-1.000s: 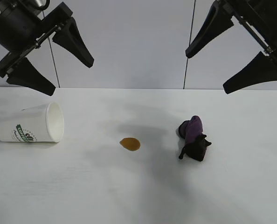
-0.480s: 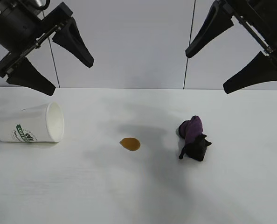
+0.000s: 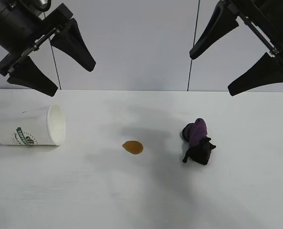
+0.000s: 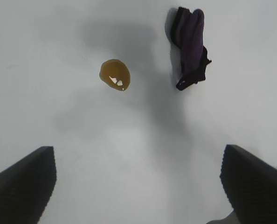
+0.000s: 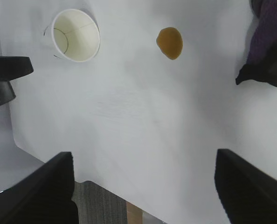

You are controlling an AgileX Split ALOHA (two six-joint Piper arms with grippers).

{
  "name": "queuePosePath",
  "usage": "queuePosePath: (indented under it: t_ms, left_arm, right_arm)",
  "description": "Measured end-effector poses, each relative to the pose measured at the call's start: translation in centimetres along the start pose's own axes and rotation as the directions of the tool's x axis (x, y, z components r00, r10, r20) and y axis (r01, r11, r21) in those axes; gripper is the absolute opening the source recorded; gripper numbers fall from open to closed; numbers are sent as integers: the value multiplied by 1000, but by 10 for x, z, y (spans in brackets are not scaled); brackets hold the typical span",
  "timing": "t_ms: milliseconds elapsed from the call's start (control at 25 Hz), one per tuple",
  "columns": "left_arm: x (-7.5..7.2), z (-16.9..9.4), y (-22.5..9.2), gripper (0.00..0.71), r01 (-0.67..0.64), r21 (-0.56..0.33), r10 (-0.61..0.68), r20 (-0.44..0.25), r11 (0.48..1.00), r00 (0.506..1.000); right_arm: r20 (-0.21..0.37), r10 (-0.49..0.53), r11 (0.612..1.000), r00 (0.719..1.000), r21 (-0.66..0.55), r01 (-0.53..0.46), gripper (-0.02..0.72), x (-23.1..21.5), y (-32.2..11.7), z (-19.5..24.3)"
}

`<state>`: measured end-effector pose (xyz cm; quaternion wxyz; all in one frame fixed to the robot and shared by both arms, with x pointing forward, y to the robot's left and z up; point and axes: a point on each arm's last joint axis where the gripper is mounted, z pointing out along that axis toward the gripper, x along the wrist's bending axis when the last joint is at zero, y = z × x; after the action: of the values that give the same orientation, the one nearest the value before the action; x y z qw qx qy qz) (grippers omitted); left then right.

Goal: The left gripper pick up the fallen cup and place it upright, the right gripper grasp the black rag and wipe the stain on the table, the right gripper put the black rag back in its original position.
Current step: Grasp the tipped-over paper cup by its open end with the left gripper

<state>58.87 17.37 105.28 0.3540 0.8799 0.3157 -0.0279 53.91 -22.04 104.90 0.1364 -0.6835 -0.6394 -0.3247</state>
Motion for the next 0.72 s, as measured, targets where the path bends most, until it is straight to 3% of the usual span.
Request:
queuePosePath:
  t_ms: [120, 320, 440, 640, 720]
  left_arm:
    - [2, -4, -2, 687, -224, 64, 226, -25, 973, 974]
    - [10, -6, -11, 687, -483, 195, 498, -37, 854, 866]
    - [15, -7, -12, 687, -534, 236, 561, -63, 812, 826]
    - [22, -7, -7, 687, -548, 239, 588, -143, 801, 796]
    - [24, -8, -9, 687, -571, 274, 620, -142, 774, 771]
  right_arm:
    - [0, 0, 1000, 1000, 0, 0, 568, 0, 0, 0]
    - [0, 0, 1000, 1000, 0, 0, 568, 0, 0, 0]
    - [0, 0, 1000, 1000, 0, 0, 568, 0, 0, 0]
    - [0, 0, 1000, 1000, 0, 0, 568, 0, 0, 0]
    - [0, 0, 1000, 1000, 0, 0, 568, 0, 0, 0]
